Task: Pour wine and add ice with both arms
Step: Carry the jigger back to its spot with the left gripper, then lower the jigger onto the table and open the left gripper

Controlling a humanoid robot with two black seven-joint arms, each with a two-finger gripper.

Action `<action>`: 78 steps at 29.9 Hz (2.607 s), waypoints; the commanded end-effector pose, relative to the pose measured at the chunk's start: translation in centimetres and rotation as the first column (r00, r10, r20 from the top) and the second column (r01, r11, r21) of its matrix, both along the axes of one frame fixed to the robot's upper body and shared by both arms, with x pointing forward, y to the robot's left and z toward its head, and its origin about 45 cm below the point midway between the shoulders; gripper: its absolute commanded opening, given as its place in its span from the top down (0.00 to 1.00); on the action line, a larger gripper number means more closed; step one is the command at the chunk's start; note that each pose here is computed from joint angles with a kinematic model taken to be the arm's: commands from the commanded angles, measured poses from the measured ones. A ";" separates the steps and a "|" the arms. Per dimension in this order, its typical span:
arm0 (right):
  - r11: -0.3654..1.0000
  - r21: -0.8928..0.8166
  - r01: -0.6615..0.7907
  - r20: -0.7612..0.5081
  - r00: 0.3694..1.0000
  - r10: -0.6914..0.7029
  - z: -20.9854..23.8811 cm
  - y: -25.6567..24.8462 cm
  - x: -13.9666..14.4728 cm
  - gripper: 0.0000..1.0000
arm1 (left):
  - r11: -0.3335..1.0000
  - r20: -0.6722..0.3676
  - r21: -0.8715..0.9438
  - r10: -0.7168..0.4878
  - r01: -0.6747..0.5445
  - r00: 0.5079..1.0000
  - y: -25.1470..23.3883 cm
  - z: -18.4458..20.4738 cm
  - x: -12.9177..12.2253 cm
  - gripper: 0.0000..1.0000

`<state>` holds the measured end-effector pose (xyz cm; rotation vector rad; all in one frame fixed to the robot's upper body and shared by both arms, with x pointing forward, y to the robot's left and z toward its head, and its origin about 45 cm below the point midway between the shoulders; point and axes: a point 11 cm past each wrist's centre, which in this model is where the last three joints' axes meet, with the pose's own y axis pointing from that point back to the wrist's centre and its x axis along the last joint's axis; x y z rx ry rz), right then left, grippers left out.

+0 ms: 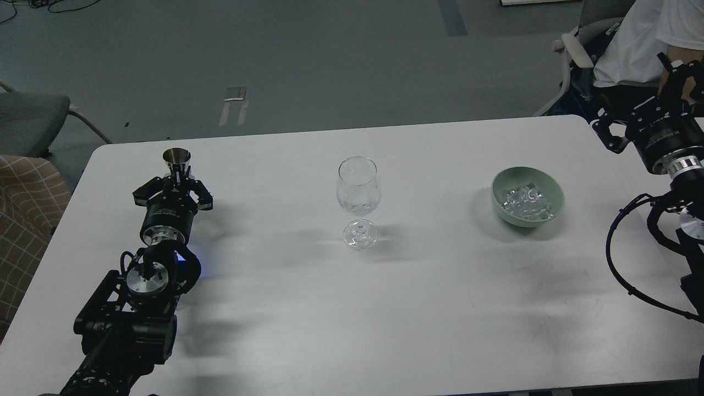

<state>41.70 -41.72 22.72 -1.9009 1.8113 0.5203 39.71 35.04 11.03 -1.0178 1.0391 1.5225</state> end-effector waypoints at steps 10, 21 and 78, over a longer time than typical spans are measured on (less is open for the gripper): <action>1.000 -0.008 0.001 0.003 1.000 -0.001 0.3 -0.3 0.0 0.00 | 1.000 -0.001 0.000 -0.003 0.003 1.000 -0.1 0.1 0.2 0.69; 1.000 -0.008 0.002 0.003 1.000 -0.002 0.3 -0.3 0.0 0.00 | 1.000 -0.004 0.000 0.005 -0.005 1.000 -0.1 0.1 0.2 0.64; 1.000 -0.014 0.004 0.012 1.000 -0.003 1.0 -0.7 0.2 0.00 | 0.999 0.071 0.008 -0.048 0.047 0.996 -1.8 2.2 0.9 0.31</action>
